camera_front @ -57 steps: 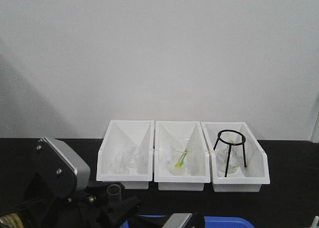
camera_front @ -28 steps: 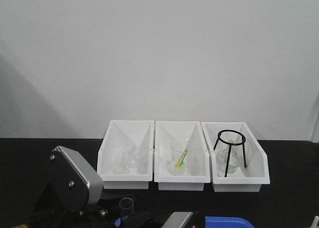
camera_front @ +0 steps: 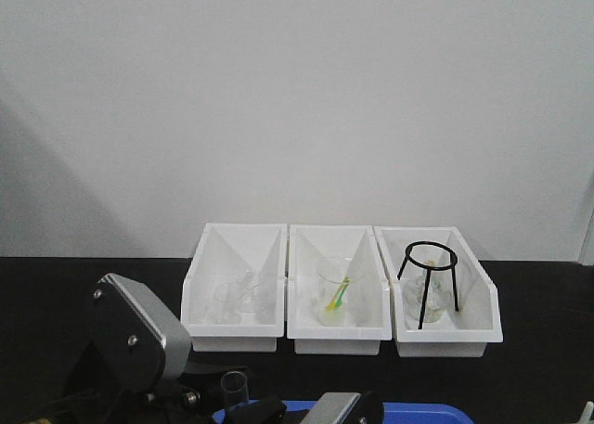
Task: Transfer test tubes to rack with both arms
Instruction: 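Grasp the tube with the right gripper and open the left gripper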
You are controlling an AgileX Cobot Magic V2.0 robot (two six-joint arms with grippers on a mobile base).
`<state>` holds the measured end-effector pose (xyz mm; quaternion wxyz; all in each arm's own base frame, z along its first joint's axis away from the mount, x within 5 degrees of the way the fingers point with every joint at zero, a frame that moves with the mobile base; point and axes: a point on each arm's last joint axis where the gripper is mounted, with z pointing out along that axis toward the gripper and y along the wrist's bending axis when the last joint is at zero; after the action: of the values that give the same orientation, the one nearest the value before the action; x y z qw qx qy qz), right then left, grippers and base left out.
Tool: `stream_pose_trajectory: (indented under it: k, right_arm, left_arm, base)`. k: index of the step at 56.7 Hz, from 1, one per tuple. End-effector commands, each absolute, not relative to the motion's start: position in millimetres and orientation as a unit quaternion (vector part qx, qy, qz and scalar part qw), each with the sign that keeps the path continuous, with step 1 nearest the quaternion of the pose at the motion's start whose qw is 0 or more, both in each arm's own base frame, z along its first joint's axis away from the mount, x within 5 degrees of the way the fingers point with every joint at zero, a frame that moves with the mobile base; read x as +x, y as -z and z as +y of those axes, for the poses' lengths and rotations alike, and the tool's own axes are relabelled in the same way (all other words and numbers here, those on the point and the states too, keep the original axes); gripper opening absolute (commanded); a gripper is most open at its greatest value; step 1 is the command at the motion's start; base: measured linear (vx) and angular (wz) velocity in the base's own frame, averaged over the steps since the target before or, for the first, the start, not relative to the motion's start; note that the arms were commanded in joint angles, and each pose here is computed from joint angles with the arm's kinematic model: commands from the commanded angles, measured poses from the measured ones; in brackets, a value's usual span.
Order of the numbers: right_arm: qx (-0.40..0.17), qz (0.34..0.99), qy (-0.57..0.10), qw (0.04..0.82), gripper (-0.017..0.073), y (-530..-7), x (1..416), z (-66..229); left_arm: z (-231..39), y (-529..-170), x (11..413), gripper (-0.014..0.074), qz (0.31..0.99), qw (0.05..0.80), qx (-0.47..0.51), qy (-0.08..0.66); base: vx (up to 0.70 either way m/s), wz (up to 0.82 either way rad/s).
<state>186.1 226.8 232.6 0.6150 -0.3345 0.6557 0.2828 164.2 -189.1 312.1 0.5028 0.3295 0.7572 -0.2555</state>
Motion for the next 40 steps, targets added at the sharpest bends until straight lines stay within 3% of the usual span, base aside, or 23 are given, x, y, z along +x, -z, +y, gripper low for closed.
stream_pose_trajectory:
  k: [1,5,26,33,40]
  right_arm:
    - [-0.306,0.611,-0.304,0.664,0.0035,-258.1,188.0,227.0]
    - [-0.306,0.611,-0.304,0.664,-0.0014,-258.1,188.0,227.0]
    - [-0.306,0.611,-0.304,0.664,-0.0010,-258.0,188.0,227.0]
    - [-0.309,0.616,-0.302,0.659,-0.0010,-256.7,188.1,227.0]
    - [-0.310,0.625,-0.299,0.651,-0.0010,-254.4,188.4,226.9]
  left_arm:
    - [-189.0,-333.7,165.4,-0.0022,0.731,0.547,0.304,0.273]
    - [-189.0,-333.7,165.4,-0.0022,0.732,0.546,0.302,0.274]
    - [-188.8,-334.1,165.8,0.0022,0.733,0.546,0.296,0.277]
    - [-188.7,-334.2,165.9,0.0113,0.732,0.548,0.297,0.276]
    - [-188.7,-334.4,166.0,0.0265,0.731,0.548,0.297,0.276]
  base:
    - [0.00,0.00]
    - [0.00,0.00]
    - [0.00,0.00]
    - [0.00,0.00]
    - [0.00,0.00]
